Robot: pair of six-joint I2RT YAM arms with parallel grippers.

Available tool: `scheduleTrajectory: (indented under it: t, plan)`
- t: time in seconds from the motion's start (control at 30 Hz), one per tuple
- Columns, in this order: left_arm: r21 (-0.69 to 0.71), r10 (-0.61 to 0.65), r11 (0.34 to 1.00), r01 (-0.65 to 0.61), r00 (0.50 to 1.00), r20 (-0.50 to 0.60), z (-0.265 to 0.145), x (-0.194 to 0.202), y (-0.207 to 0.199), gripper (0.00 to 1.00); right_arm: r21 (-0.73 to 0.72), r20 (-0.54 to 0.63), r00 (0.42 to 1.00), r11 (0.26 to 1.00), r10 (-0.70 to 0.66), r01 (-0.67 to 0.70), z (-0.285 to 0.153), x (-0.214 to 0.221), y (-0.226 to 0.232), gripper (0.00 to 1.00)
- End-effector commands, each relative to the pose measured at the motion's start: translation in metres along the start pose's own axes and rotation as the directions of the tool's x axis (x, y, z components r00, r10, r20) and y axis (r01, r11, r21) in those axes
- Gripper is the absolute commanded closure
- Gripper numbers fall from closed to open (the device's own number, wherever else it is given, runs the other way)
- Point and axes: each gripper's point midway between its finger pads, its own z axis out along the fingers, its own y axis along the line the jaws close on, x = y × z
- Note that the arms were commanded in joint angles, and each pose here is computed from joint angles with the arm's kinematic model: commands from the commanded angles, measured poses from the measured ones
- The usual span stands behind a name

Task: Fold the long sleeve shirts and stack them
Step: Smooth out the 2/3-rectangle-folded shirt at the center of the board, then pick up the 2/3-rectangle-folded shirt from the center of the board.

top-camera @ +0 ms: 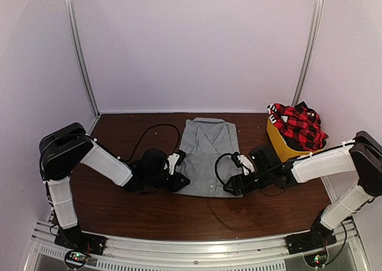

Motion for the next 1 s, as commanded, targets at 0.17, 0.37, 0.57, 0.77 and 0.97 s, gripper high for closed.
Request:
scheduleTrajectory:
  t: [0.17,0.37,0.57,0.77,0.97]
  plan:
    - [-0.01,0.038,0.999,-0.038,0.999,0.02,-0.028,0.003,-0.002,0.83,0.134,0.029,0.998,0.989,-0.059,0.054,-0.042,-0.014,-0.01,0.21]
    - [-0.011,0.102,0.995,-0.101,0.992,0.075,-0.061,-0.014,-0.015,0.71,0.14,-0.007,0.99,0.98,-0.14,0.139,-0.044,0.012,0.002,0.21]
    - [-0.055,0.128,0.991,-0.122,0.985,0.118,-0.091,-0.028,-0.019,0.66,0.217,-0.014,0.973,0.949,-0.232,0.229,-0.04,0.015,0.01,0.24]
    - [-0.079,0.14,0.988,-0.132,0.984,0.108,-0.1,-0.031,-0.018,0.66,0.272,-0.057,0.949,0.909,-0.311,0.315,-0.029,0.016,0.014,0.25]
    - [-0.108,0.143,0.985,-0.132,0.985,0.095,-0.103,-0.033,-0.015,0.64,0.304,-0.152,0.918,0.867,-0.365,0.395,-0.009,0.031,0.012,0.28]
